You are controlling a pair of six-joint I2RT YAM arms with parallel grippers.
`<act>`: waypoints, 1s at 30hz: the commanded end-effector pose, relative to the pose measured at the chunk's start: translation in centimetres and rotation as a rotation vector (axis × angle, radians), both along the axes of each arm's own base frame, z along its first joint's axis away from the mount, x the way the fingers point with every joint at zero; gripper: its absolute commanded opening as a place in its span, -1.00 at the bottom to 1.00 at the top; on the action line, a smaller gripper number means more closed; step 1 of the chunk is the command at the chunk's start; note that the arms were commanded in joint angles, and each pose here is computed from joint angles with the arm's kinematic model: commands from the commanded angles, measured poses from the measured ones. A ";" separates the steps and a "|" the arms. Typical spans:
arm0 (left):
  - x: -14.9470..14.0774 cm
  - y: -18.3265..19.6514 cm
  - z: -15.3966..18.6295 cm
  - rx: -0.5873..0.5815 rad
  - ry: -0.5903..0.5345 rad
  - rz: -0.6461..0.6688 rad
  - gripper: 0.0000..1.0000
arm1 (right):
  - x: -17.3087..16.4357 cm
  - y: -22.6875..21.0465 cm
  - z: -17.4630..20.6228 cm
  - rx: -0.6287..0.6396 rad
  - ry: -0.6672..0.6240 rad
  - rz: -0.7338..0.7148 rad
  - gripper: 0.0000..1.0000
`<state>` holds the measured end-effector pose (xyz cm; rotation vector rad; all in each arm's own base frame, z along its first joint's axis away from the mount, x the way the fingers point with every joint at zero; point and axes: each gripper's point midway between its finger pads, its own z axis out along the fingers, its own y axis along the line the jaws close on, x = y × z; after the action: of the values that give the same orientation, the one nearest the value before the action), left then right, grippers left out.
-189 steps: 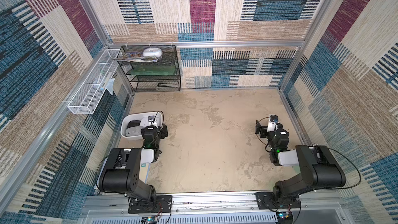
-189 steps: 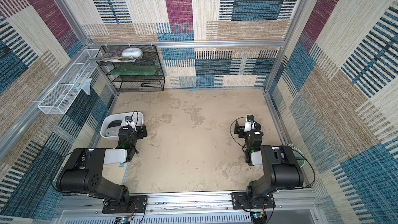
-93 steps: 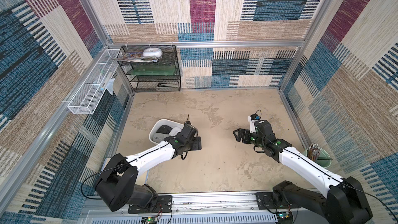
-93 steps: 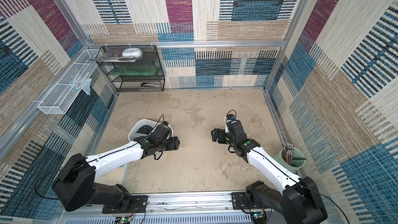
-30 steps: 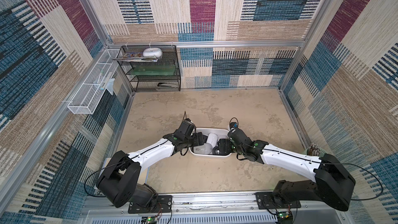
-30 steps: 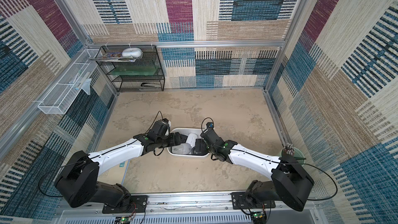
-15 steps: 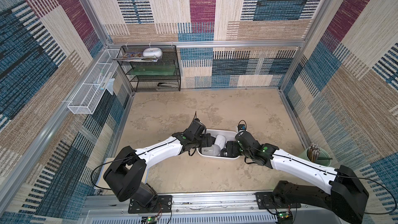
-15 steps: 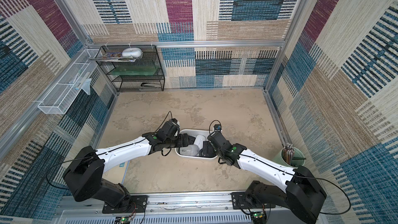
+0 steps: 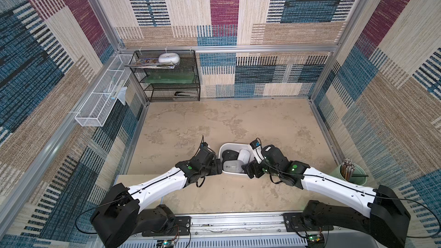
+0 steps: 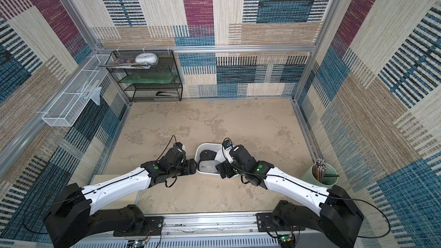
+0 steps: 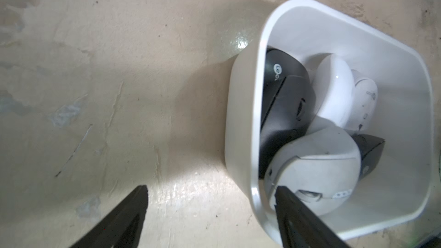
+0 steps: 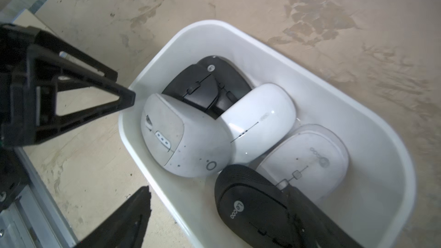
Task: Take out the mouse from the storage box
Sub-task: Pick up the mouse from the storage box.
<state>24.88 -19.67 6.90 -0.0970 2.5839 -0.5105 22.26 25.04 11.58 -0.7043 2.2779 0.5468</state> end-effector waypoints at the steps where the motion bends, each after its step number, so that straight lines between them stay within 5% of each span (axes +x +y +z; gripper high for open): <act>1: 1.1 -0.7 0.2 -0.058 -0.013 0.027 0.68 | 0.6 1.1 0.5 0.000 -0.058 0.063 0.82; 9: 3.6 -1.6 -1.5 -0.167 0.049 0.052 0.49 | 1.3 1.9 -1.1 -0.062 -0.041 0.082 0.77; 30: 9.0 -5.7 -0.8 -0.199 0.075 -0.061 0.12 | 1.5 4.5 -4.4 -0.125 0.014 0.206 0.71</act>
<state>33.93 -24.58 5.62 -0.1595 2.6038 -0.7543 23.66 28.72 7.11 -0.9752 2.3094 0.4926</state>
